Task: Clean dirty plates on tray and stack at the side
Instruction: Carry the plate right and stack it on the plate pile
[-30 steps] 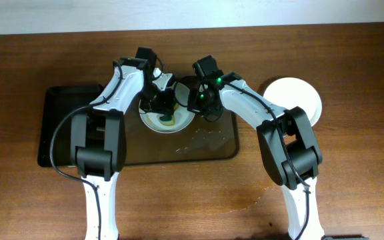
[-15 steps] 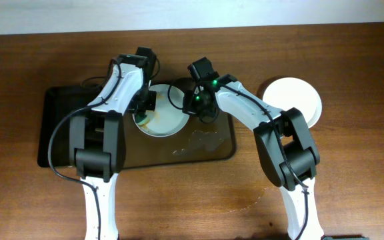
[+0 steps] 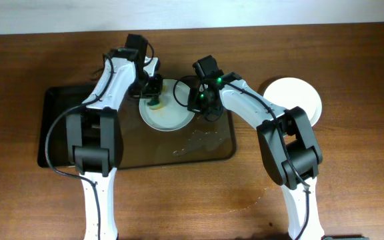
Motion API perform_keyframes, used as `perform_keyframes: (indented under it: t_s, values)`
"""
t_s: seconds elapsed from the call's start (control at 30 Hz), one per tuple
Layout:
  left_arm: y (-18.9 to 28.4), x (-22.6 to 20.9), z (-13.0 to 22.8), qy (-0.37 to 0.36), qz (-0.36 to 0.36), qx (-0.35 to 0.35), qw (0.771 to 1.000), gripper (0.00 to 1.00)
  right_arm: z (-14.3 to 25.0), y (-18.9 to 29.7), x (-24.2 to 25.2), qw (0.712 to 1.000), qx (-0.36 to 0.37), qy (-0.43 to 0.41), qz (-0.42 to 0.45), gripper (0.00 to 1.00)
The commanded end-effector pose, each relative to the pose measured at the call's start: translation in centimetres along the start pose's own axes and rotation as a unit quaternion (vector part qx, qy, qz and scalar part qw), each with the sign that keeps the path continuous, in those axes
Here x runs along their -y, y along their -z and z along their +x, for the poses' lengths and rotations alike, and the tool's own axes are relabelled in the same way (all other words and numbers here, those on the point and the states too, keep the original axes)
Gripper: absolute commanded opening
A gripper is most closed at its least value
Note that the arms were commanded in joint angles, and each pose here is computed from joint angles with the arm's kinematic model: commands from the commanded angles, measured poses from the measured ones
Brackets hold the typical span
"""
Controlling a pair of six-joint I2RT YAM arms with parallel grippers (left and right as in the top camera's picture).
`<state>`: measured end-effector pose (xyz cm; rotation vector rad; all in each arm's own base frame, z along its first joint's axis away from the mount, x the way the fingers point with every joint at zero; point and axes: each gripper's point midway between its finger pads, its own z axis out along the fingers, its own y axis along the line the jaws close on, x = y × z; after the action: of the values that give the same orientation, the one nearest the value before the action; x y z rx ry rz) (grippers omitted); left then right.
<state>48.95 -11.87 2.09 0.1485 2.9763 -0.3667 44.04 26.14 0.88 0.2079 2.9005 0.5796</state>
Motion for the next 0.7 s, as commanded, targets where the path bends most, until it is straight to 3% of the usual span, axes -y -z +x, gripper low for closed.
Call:
perform_keyframes:
  t_s: [0.0, 0.1, 0.2, 0.3, 0.37, 0.47, 0.6, 0.67]
  values:
    - [6.6, -1.4, -3.3, 0.03, -0.037, 0.043, 0.998, 0.01, 0.4, -0.5, 0.4, 1.0, -0.004, 0.009, 0.01, 0.05]
    - [11.0, -4.1, -4.5, 0.057, -0.043, 0.074, 0.995, 0.01, 0.6, -0.5, -0.2, 0.999, -0.011, 0.04, -0.008, 0.04]
    - [11.2, -6.2, -4.1, 0.078, -0.048, 0.068, 0.993, 0.01, 0.3, 2.5, -4.0, 0.988, -0.004, 0.125, -0.09, 0.04]
    - [10.6, -6.4, -3.9, 0.08, -0.048, 0.06, 0.994, 0.01, -0.9, 7.1, -2.5, 0.99, 0.057, 0.13, 0.003, 0.04]
    - [10.0, -6.5, -3.8, 0.082, -0.049, 0.054, 0.994, 0.01, -1.1, 10.8, -0.9, 0.975, 0.119, 0.146, 0.121, 0.04]
    - [9.6, -6.9, -3.7, 0.083, -0.056, 0.05, 0.994, 0.01, -0.5, 15.7, -1.0, 0.923, 0.212, 0.186, 0.262, 0.04]
    - [9.5, -6.9, -4.0, 0.082, -0.056, 0.055, 0.994, 0.01, 1.6, 21.8, -4.0, 0.793, 0.365, 0.24, 0.423, 0.04]
    - [9.4, -6.9, -4.0, 0.082, -0.056, 0.055, 0.994, 0.01, 2.6, 23.7, -5.5, 0.75, 0.409, 0.255, 0.452, 0.04]
